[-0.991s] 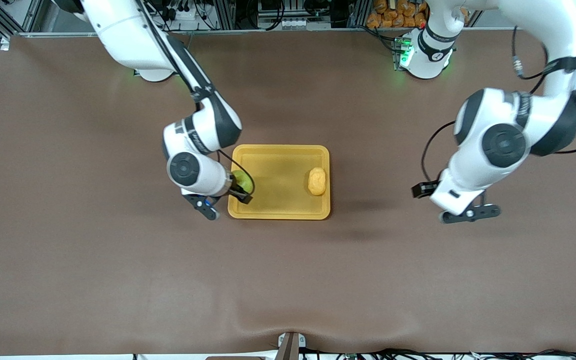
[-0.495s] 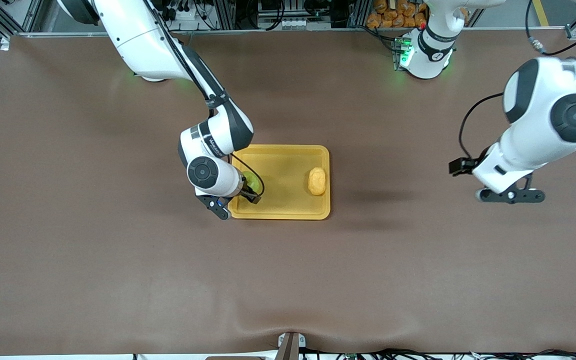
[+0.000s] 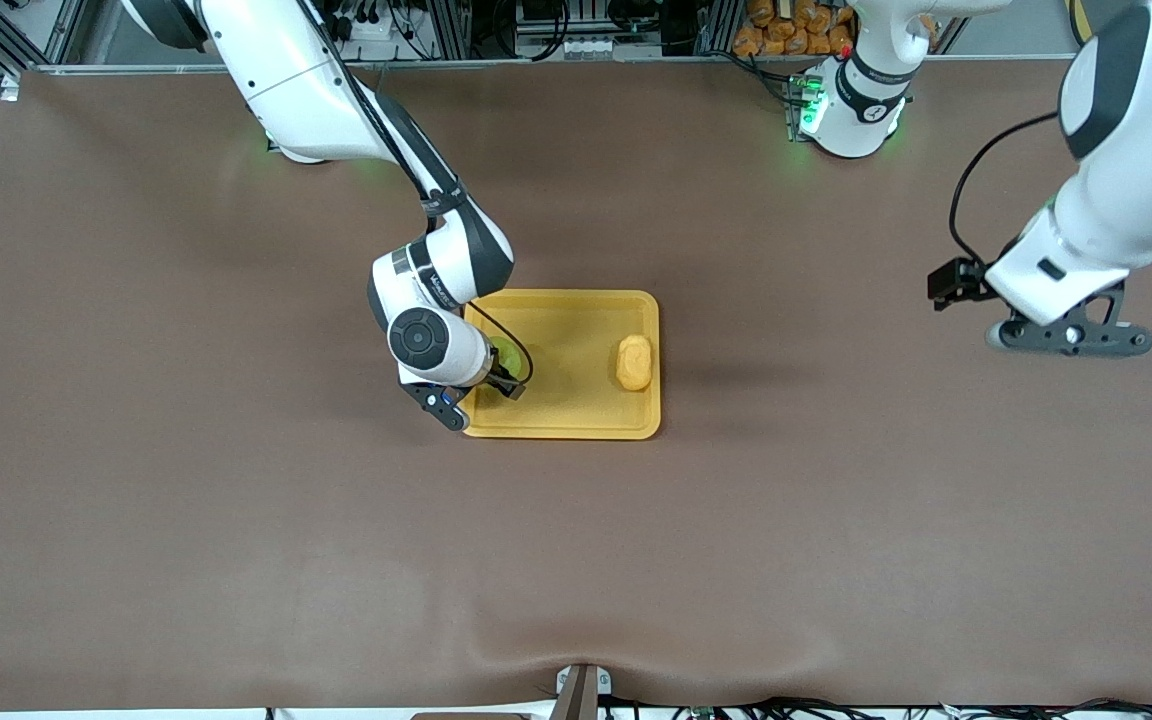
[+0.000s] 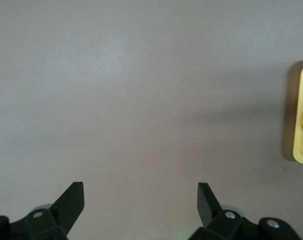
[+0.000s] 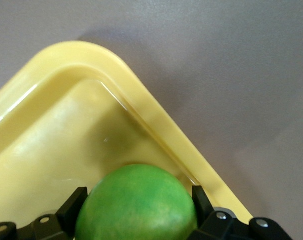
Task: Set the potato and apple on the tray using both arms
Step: 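Lower the apple onto the tray and open the right gripper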
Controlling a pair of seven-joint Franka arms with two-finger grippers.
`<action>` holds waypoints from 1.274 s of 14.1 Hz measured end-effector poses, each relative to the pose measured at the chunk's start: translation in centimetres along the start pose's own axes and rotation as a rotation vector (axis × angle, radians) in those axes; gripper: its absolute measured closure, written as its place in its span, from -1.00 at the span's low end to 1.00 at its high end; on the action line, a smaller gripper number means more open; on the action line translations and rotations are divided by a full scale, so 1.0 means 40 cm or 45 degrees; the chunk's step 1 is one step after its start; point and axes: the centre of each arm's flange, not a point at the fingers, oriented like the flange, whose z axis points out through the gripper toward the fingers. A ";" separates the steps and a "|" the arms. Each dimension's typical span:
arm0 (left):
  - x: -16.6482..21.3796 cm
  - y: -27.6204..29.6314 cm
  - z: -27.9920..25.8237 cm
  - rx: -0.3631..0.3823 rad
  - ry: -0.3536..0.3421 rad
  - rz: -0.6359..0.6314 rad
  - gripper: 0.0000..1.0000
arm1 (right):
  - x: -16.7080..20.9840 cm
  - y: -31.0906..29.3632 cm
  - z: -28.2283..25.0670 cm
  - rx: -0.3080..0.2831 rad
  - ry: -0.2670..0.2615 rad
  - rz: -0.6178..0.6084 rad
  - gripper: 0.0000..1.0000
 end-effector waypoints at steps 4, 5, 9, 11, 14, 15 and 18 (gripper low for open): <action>-0.047 -0.017 -0.076 -0.002 0.020 0.008 -1.00 | 0.004 0.001 -0.001 0.001 0.003 0.064 -0.89; -0.054 -0.027 -0.084 -0.003 0.019 0.023 -1.00 | 0.005 0.001 -0.001 0.002 0.004 0.071 -0.99; -0.061 -0.075 -0.079 -0.072 0.000 0.005 -1.00 | 0.014 -0.003 -0.023 0.012 0.009 0.082 -1.00; -0.065 -0.081 -0.075 -0.094 -0.022 -0.004 -1.00 | 0.015 -0.014 -0.067 -0.009 -0.007 0.080 -1.00; -0.065 -0.084 -0.098 -0.100 0.002 -0.006 -1.00 | 0.041 -0.027 -0.177 -0.034 -0.040 0.088 -1.00; -0.065 -0.083 -0.117 -0.100 0.021 -0.006 -1.00 | 0.059 -0.026 -0.214 -0.038 -0.051 0.097 -1.00; -0.073 -0.073 -0.162 -0.100 0.042 -0.001 -1.00 | 0.133 -0.005 -0.331 0.004 -0.056 0.143 -1.00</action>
